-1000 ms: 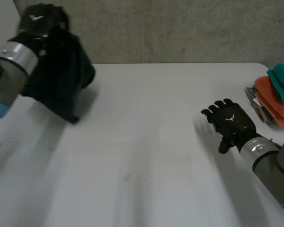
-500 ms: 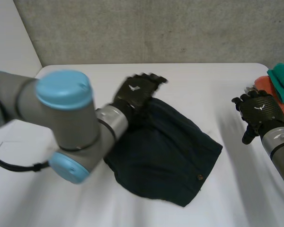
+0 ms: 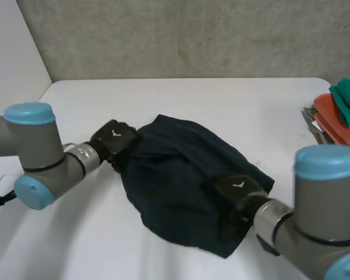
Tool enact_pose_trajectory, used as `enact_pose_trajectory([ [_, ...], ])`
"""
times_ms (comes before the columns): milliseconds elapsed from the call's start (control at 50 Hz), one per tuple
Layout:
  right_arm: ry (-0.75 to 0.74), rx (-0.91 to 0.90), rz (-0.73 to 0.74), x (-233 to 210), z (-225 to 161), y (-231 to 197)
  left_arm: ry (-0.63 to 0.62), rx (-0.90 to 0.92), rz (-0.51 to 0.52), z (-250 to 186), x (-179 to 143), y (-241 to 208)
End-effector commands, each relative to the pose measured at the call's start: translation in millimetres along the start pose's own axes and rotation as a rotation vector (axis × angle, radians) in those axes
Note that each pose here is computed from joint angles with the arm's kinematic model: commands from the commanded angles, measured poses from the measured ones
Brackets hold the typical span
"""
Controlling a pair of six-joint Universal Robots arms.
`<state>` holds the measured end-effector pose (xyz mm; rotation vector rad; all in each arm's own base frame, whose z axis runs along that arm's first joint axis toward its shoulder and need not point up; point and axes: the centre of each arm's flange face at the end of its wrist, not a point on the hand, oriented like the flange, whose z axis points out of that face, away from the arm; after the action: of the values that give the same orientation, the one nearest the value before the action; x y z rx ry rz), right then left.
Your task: Fold the laundry.
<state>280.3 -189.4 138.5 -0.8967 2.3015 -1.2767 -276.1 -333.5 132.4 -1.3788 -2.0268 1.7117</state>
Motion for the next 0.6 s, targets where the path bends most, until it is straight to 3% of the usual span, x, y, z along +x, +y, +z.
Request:
enact_pose_trajectory([
  [20, 0.074, 0.046, -0.045, 1.0, 19.7, 5.9, 0.036, 0.015, 0.014, 6.4, 17.9, -6.2],
  [100, 0.146, 0.173, -0.103, 8.8, 8.7, -22.1, 0.006, 0.043, 0.007, -7.1, 16.9, -31.9],
  [180, 0.219, 0.399, -0.238, 13.2, -34.2, -81.6, -0.088, 0.1, -0.042, -44.1, 3.0, -73.2],
  [260, 0.327, 0.467, -0.357, 37.5, -50.8, -115.5, -0.171, 0.186, -0.081, -86.5, -8.6, -112.1],
  [340, 0.342, 0.485, -0.439, 47.6, -55.1, -141.5, -0.207, 0.273, -0.133, -128.7, -8.8, -137.5],
  [440, 0.31, 0.44, -0.444, 61.0, -14.0, -147.7, -0.188, 0.244, -0.175, -135.1, 2.2, -126.1],
  [600, 0.297, 0.38, -0.485, 81.0, 76.8, -136.2, -0.183, 0.178, -0.185, -74.6, 12.8, -86.8],
])
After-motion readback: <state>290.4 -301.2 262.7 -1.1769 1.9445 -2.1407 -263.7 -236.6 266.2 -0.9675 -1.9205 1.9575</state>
